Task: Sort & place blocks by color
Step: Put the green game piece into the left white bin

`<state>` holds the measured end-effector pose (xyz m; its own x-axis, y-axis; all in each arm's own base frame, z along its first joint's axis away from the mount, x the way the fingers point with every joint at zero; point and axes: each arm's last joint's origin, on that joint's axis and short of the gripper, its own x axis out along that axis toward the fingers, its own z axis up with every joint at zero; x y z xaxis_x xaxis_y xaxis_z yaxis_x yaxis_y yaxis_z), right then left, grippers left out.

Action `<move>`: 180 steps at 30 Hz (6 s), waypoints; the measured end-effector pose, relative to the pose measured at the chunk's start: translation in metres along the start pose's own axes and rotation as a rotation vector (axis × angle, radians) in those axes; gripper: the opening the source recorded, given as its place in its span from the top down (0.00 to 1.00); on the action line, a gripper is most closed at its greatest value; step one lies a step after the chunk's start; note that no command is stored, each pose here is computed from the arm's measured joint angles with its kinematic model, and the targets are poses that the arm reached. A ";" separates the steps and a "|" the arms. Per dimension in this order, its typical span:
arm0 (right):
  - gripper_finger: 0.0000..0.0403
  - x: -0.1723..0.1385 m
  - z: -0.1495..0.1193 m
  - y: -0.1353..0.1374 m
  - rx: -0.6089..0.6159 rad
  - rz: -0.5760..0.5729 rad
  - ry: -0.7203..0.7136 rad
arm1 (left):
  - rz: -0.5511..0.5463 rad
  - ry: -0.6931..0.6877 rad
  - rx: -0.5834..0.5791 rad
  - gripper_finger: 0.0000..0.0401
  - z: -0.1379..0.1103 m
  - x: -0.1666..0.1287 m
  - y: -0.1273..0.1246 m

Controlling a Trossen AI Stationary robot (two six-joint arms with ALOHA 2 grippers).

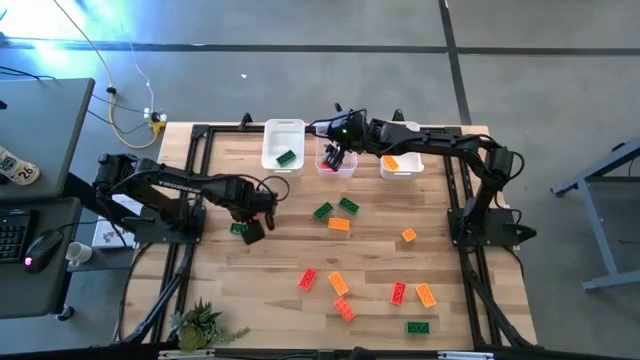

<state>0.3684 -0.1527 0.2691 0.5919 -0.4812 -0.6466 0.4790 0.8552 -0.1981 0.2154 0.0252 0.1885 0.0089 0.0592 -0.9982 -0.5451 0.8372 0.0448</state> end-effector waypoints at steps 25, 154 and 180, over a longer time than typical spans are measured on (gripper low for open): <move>0.41 -0.036 0.039 -0.001 -0.069 0.022 -0.001 | 0.104 0.121 0.310 0.40 -0.038 0.020 -0.015; 0.71 -0.091 0.022 0.140 -0.330 0.471 -0.011 | -0.164 -1.126 0.256 0.67 0.057 -0.045 -0.038; 0.71 -0.075 0.034 0.107 -0.230 0.225 -0.057 | 0.073 -1.060 0.049 0.40 0.064 -0.040 0.001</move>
<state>0.3975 -0.0321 0.3213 0.7049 -0.2799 -0.6517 0.1768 0.9592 -0.2207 0.2681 0.0587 0.2312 0.7161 0.5340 -0.4495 -0.5400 0.8319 0.1281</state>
